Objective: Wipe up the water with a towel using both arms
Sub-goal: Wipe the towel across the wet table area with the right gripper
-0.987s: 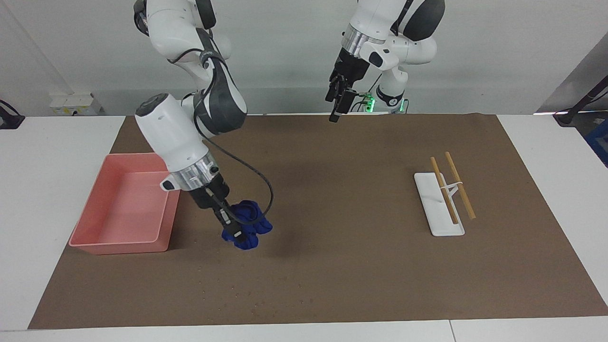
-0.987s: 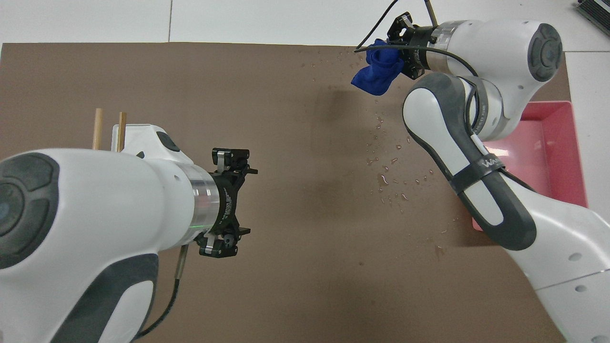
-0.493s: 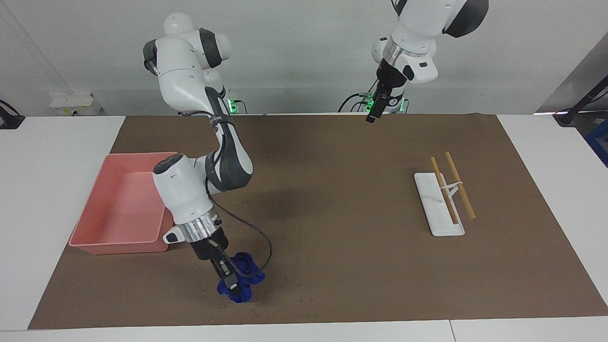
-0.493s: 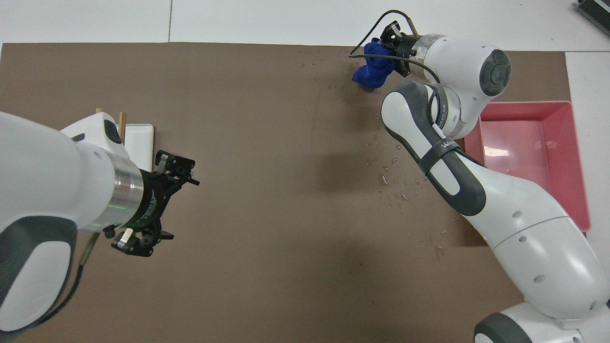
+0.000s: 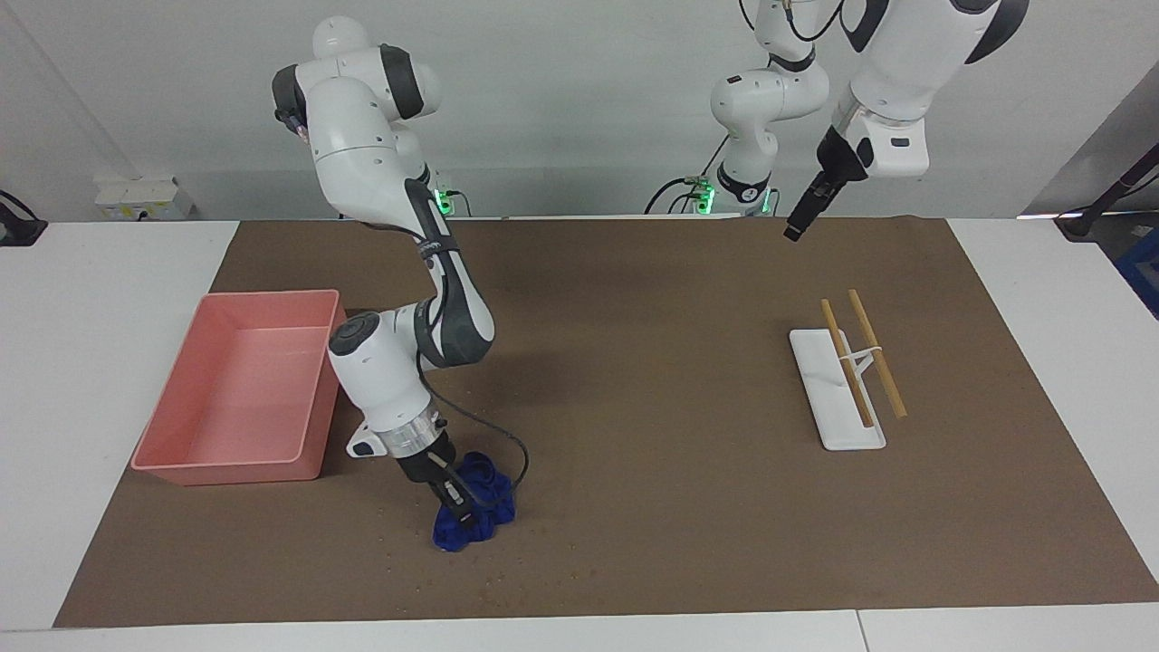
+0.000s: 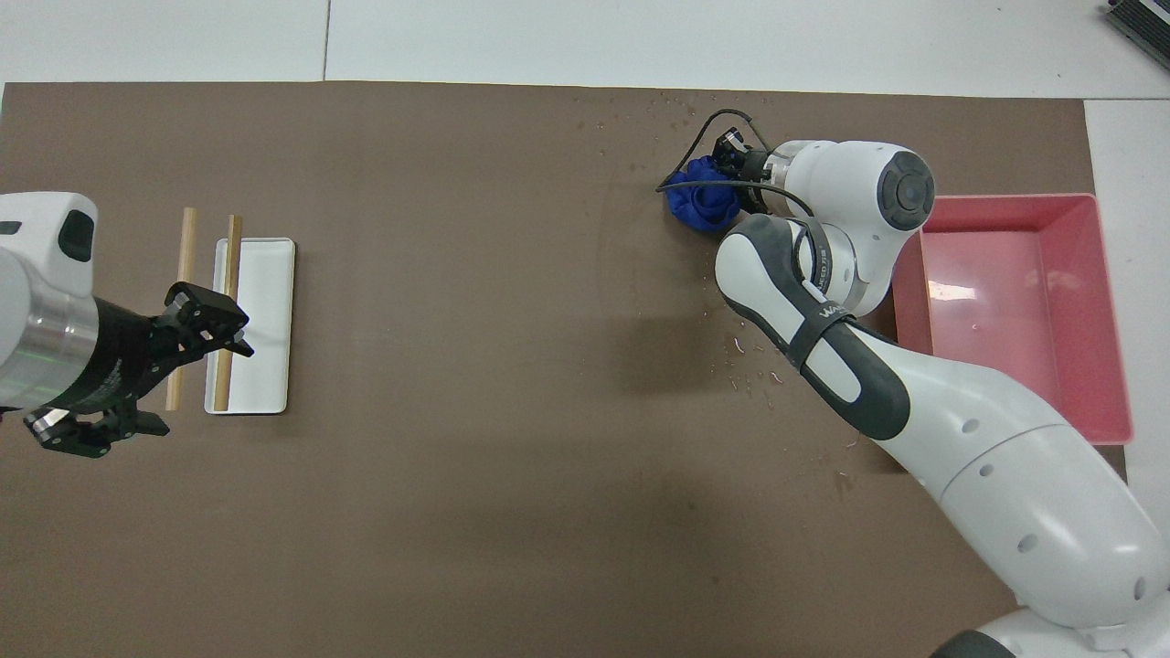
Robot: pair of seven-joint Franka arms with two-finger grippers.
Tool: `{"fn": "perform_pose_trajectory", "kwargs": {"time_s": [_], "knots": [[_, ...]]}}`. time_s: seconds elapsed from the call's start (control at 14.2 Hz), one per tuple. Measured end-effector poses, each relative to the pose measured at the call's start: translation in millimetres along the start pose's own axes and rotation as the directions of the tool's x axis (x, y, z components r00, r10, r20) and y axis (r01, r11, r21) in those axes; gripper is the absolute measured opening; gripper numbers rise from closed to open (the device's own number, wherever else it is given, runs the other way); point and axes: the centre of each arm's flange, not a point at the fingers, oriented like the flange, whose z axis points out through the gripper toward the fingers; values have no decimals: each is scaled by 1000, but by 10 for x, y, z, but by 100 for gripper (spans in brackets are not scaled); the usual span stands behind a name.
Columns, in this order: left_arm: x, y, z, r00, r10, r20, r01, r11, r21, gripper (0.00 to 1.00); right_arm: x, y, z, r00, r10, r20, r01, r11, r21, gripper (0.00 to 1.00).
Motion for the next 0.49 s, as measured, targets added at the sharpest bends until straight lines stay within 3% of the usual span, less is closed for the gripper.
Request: {"fn": "perform_pose_trajectory", "kwargs": {"time_s": [0.49], "knots": [[448, -403, -83, 960, 274, -53, -273, 962, 24, 100, -443, 430, -278, 999, -16, 39, 19, 996, -85, 10]]}}
